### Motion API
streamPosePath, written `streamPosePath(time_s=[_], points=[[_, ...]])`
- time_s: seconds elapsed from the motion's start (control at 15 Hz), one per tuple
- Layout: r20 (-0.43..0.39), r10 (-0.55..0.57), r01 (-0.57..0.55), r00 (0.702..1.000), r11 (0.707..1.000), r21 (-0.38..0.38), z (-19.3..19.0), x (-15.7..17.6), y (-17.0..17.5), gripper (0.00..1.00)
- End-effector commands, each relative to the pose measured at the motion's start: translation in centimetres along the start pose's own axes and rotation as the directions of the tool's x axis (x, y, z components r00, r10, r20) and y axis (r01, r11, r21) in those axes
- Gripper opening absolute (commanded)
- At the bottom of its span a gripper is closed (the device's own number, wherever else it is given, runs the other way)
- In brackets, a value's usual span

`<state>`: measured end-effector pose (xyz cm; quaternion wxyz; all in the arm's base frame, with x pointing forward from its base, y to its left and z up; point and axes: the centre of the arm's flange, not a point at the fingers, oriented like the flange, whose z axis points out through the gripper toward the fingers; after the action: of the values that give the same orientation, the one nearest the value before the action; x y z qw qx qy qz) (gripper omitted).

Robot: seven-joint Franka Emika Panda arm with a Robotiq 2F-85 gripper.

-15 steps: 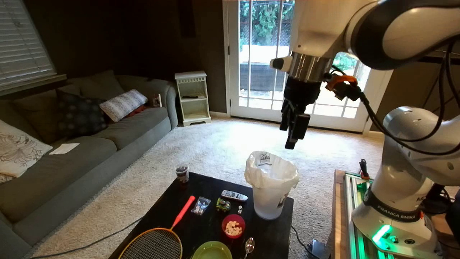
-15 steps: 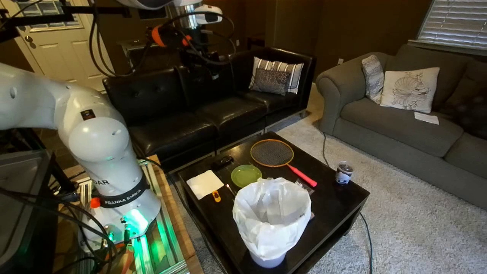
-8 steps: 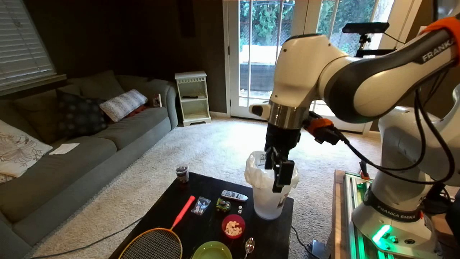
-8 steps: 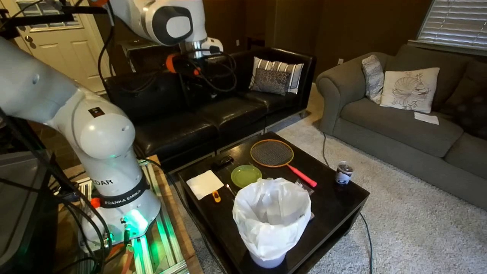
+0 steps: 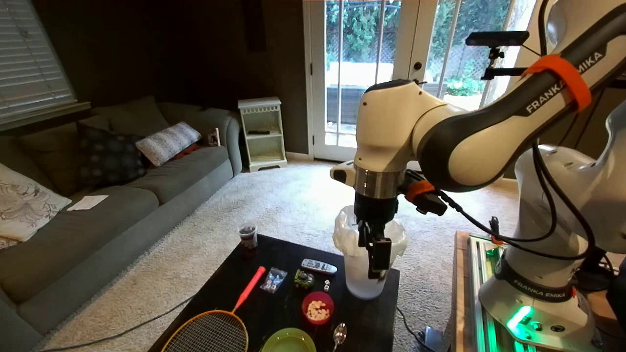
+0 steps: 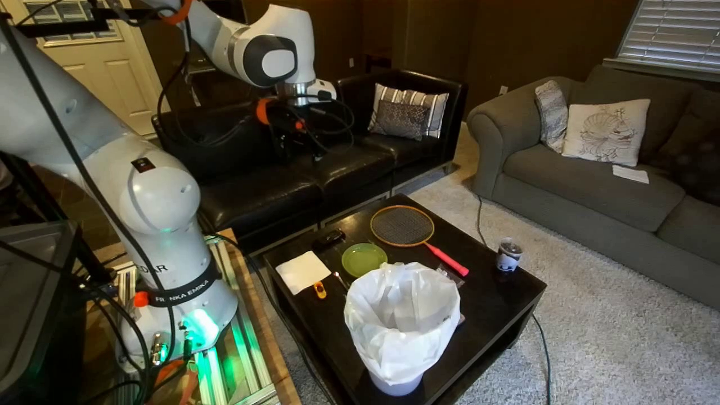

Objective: Turn the small orange object around

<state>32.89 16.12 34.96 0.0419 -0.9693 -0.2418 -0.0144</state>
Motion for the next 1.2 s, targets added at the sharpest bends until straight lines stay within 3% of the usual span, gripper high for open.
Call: streamPosePath(time_s=[0.0, 0.4, 0.8, 1.13], points=[[0.000, 0.000, 0.000, 1.000, 1.000, 0.000, 0.0, 0.0, 0.0, 1.00], [0.145, -0.116, 0.105, 0.983, 0.991, 0.082, 8.7, 1.7, -2.3, 1.00], [0.159, -0.258, 0.244, 0.953, 0.965, 0.098, 17.3, 3.2, -6.0, 1.00], [0.160, -0.294, 0.281, 0.942, 0.955, 0.099, 23.7, 4.5, -7.5, 1.00]])
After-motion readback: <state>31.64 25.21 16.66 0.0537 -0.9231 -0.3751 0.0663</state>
